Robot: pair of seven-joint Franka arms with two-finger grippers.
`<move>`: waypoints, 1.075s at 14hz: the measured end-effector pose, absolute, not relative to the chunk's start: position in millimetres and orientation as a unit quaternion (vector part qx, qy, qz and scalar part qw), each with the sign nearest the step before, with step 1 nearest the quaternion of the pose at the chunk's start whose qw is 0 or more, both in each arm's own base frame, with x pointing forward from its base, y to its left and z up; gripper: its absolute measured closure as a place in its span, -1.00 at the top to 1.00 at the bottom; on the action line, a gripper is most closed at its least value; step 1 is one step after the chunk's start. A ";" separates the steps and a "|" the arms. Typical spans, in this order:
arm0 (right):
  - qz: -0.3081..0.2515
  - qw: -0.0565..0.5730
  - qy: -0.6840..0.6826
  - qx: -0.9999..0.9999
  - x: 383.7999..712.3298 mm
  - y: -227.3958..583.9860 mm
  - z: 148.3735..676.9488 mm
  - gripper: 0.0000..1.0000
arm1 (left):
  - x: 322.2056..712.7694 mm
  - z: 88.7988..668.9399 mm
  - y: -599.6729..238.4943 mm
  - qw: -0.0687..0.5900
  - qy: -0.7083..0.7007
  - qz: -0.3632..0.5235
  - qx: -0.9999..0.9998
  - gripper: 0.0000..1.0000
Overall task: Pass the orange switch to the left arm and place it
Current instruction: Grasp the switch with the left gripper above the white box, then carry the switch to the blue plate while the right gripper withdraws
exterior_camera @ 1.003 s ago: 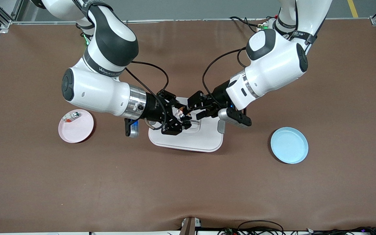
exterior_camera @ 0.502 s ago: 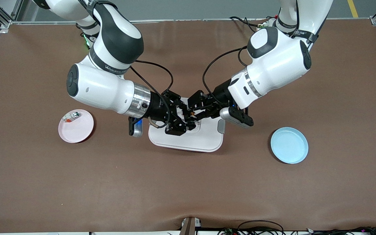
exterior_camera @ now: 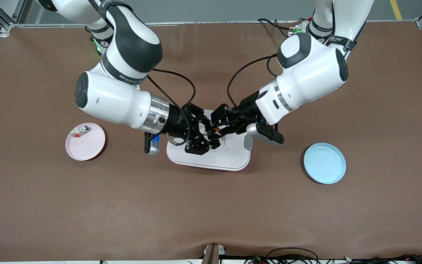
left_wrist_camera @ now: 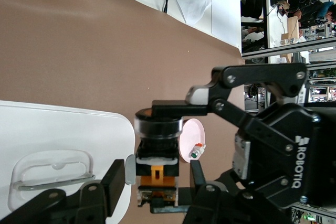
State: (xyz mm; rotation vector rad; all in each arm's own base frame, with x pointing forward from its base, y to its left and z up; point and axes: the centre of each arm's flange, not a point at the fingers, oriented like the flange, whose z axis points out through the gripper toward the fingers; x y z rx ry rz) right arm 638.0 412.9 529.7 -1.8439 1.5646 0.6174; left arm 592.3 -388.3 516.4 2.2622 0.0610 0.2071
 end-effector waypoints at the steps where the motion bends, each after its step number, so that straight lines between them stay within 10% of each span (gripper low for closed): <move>1: 0.234 0.319 0.596 -0.699 638.7 413.5 529.8 0.45 | 592.6 515.4 -388.3 0.421 0.025 0.082 0.903 0.10; 15: 0.233 0.323 0.599 -0.695 639.8 421.1 525.1 0.45 | 595.1 509.5 -388.0 0.417 0.014 0.085 0.905 -0.35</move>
